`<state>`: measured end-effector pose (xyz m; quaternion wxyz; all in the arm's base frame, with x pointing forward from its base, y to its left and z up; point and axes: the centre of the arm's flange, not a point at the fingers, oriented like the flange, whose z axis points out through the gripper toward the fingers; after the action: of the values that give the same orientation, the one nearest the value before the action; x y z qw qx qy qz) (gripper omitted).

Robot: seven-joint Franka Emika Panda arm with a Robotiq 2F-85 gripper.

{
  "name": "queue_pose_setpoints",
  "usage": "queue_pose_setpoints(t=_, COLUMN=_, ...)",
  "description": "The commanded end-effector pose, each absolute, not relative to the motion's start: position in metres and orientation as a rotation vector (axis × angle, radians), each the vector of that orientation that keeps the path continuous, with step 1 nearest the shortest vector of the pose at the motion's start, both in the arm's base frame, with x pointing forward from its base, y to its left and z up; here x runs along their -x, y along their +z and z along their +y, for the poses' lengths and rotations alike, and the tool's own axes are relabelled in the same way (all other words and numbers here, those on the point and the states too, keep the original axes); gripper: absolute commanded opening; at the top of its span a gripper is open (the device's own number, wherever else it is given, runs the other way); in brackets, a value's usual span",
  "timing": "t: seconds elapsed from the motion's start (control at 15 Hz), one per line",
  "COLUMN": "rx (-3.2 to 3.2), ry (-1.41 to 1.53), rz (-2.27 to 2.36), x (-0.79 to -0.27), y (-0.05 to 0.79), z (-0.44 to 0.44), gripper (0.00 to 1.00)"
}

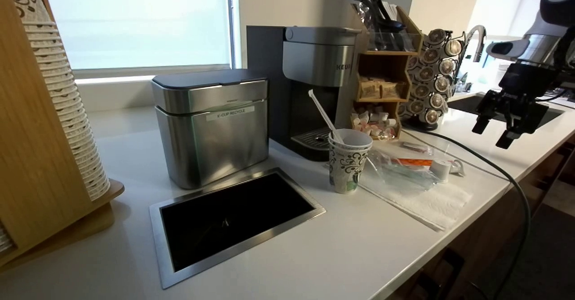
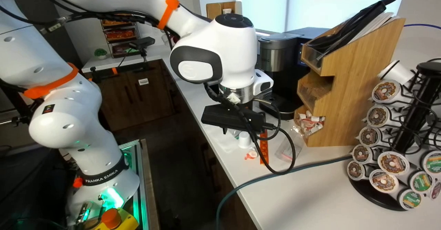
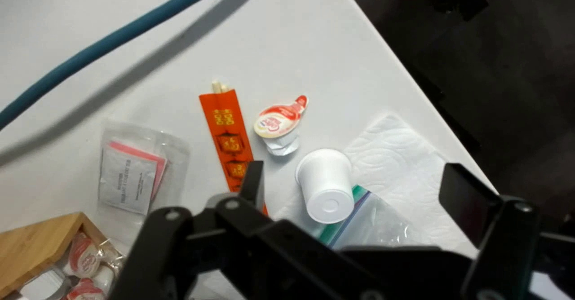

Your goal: Put the orange object inside the cup

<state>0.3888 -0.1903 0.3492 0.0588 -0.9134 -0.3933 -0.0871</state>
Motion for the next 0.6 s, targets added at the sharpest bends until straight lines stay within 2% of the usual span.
queue_pose_setpoints(t=0.0, rx=2.765, ry=-0.267, rz=-1.201, x=-0.390, y=0.351, z=-0.187, gripper=1.00)
queue_pose_setpoints(t=0.53, rx=2.847, ry=-0.110, rz=-1.585, x=-0.414, y=0.305, z=-0.208, gripper=1.00)
